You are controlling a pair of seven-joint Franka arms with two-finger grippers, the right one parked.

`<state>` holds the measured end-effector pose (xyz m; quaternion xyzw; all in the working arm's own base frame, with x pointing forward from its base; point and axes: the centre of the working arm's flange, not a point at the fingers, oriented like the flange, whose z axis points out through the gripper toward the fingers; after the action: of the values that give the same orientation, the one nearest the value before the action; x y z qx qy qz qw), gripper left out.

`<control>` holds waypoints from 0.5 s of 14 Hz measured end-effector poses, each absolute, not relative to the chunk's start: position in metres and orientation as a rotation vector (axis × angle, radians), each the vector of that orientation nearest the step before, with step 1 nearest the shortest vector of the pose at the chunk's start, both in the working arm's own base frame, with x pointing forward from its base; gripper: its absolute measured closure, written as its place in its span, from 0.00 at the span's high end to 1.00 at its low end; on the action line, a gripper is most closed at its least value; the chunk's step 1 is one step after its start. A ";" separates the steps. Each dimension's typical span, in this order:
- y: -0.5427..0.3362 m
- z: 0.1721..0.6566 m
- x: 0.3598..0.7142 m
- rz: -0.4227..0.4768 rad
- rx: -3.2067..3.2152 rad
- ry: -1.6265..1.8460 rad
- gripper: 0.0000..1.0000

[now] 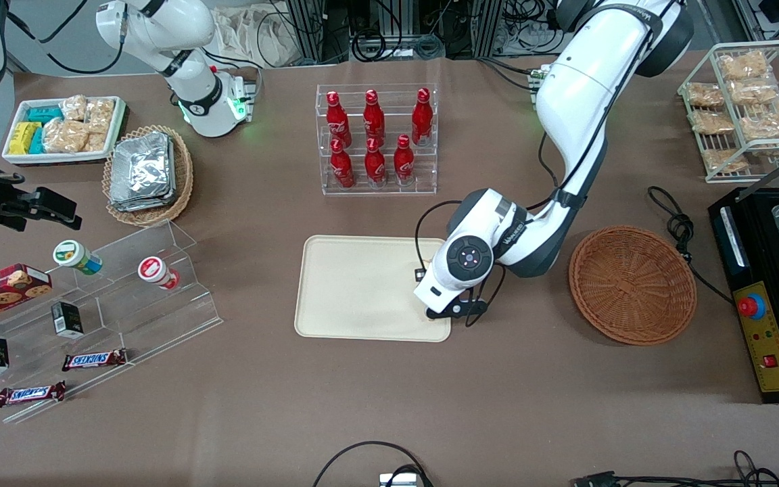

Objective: Place sandwich from basket to tray
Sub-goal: 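Lower the sandwich onto the tray and open the left gripper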

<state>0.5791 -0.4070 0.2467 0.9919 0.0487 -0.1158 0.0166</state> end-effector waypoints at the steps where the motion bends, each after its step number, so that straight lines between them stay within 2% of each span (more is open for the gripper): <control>1: -0.407 0.247 0.579 -0.360 3.085 0.150 0.52; 5: -0.399 0.261 0.584 -0.373 3.100 0.152 0.92; 6: -0.393 0.272 0.587 -0.378 3.106 0.150 1.00; 7: -0.382 0.287 0.592 -0.383 3.112 0.156 1.00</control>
<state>0.5916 -0.3823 0.2871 0.9913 0.0497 -0.1221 0.0009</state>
